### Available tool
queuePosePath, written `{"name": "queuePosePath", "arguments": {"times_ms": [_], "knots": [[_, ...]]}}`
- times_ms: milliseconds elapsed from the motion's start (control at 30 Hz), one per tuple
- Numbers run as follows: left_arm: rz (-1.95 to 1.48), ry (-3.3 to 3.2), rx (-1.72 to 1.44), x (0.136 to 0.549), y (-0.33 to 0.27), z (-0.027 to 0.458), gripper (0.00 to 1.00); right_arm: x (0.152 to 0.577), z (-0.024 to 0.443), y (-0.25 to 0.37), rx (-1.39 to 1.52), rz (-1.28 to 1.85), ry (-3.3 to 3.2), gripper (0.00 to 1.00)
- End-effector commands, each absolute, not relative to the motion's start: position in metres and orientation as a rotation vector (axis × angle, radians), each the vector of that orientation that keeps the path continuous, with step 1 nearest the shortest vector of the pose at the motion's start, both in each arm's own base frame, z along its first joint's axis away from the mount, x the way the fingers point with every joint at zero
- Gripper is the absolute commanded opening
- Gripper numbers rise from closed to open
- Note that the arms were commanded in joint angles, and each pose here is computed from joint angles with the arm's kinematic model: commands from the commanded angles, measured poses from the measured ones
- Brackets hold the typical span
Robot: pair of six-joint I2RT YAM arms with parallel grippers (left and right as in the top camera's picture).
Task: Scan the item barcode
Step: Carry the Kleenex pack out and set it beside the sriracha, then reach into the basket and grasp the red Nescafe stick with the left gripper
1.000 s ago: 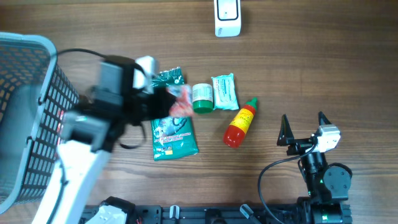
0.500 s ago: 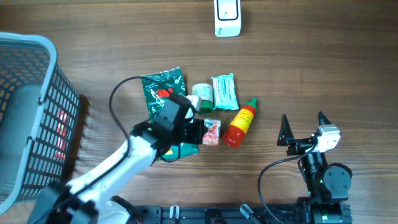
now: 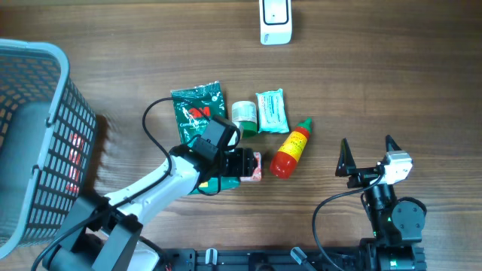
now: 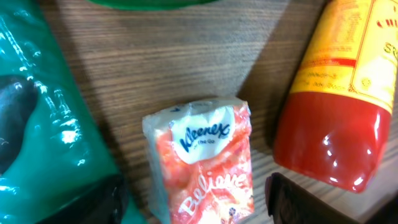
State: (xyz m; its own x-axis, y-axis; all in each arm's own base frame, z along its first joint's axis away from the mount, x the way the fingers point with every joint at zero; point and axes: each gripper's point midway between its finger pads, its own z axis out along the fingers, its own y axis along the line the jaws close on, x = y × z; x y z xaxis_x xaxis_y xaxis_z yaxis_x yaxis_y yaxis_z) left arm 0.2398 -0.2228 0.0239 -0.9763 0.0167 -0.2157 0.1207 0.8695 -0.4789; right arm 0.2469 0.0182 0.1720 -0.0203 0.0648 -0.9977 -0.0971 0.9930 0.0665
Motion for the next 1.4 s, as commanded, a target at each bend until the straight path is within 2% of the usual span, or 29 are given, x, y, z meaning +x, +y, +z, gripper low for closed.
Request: {"name": "queuePosePath", "arguments": {"times_ms": [0, 267, 600, 700, 900, 1067, 1167, 1267, 1367], "knots": [[-0.843, 2.761, 0.121, 0.249, -0.237, 0.059, 0.98, 0.247, 0.173, 0.016, -0.024, 0.111, 1.583, 1.0], [-0.884, 2.573, 0.155, 0.259, -0.238, 0.115, 1.0, 0.247, 0.173, 0.016, -0.024, 0.111, 1.583, 1.0], [-0.634, 2.355, 0.073, 0.291, -0.202, 0.197, 1.0, 0.247, 0.173, 0.016, -0.024, 0.11, 1.583, 1.0], [-0.434, 2.299, -0.077, 0.312, -0.16, 0.243, 1.0, 0.247, 0.173, 0.016, -0.024, 0.111, 1.583, 1.0], [-0.344, 2.029, -0.469, 0.348, -0.057, 0.354, 1.0, 0.247, 0.173, 0.016, -0.024, 0.111, 1.583, 1.0], [-0.283, 1.662, -0.884, 0.341, 0.065, 0.436, 1.0, 0.247, 0.173, 0.016, -0.024, 0.11, 1.583, 1.0], [-0.232, 1.461, -1.143, 0.324, 0.138, 0.443, 1.0, 0.247, 0.173, 0.016, -0.023, 0.111, 1.583, 1.0], [-0.235, 1.317, -1.438, 0.31, 0.198, 0.414, 1.0, 0.247, 0.173, 0.016, -0.023, 0.111, 1.583, 1.0], [-0.291, 1.271, -1.597, 0.313, 0.232, 0.385, 1.0, 0.247, 0.173, 0.016, -0.023, 0.111, 1.583, 1.0]]}}
